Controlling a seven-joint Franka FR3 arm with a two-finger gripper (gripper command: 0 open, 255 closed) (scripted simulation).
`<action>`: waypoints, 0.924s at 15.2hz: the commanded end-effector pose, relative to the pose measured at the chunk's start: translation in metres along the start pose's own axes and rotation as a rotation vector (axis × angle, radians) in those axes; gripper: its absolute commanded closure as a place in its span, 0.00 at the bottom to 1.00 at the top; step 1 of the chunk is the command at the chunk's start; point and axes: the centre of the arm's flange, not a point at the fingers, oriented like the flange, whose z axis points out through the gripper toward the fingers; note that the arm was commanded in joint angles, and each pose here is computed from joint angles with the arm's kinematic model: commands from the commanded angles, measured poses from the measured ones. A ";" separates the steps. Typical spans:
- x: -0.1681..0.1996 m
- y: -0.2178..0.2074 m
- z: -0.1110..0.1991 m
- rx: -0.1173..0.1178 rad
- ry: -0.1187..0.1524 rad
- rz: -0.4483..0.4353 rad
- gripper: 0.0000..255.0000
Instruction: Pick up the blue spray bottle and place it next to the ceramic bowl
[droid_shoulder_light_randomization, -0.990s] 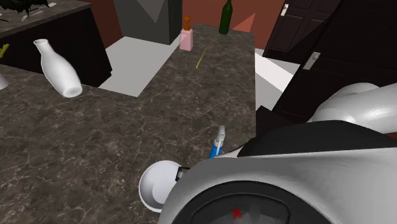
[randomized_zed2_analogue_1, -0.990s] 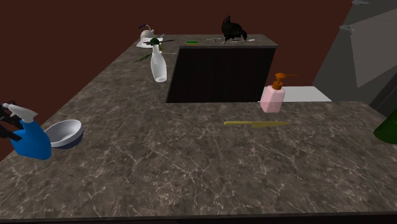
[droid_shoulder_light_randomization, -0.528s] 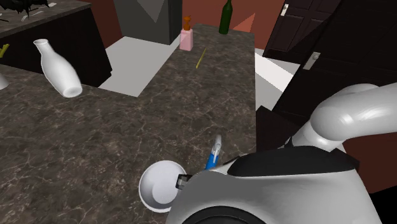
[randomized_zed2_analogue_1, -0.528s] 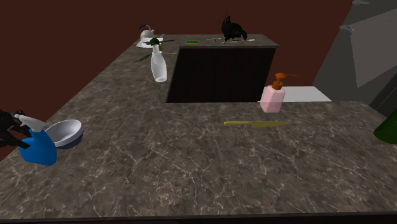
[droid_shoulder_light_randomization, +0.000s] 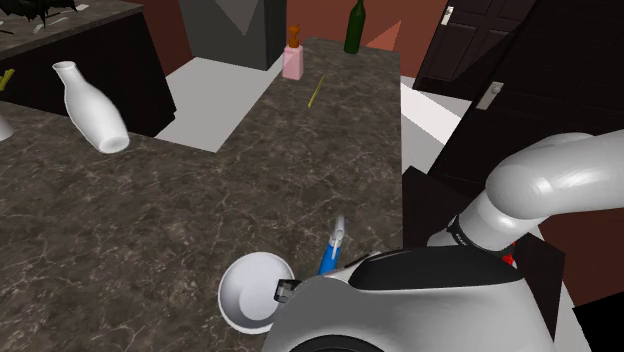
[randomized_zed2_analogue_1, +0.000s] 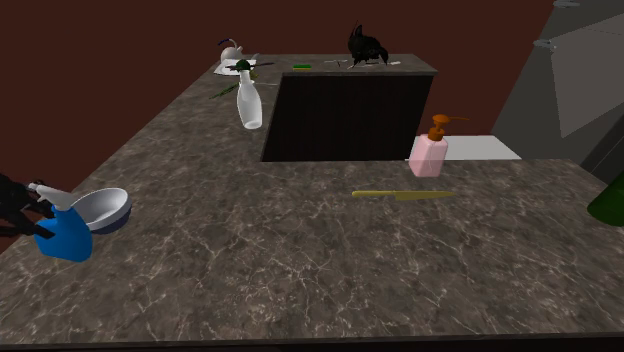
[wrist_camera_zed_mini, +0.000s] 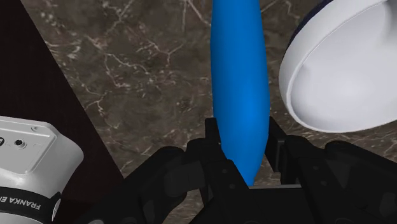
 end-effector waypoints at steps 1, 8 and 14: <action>-0.001 0.002 0.003 -0.007 0.003 -0.002 1.00; 0.000 0.002 0.004 -0.007 0.003 -0.002 0.00; -0.001 0.001 -0.047 -0.007 0.003 -0.002 0.00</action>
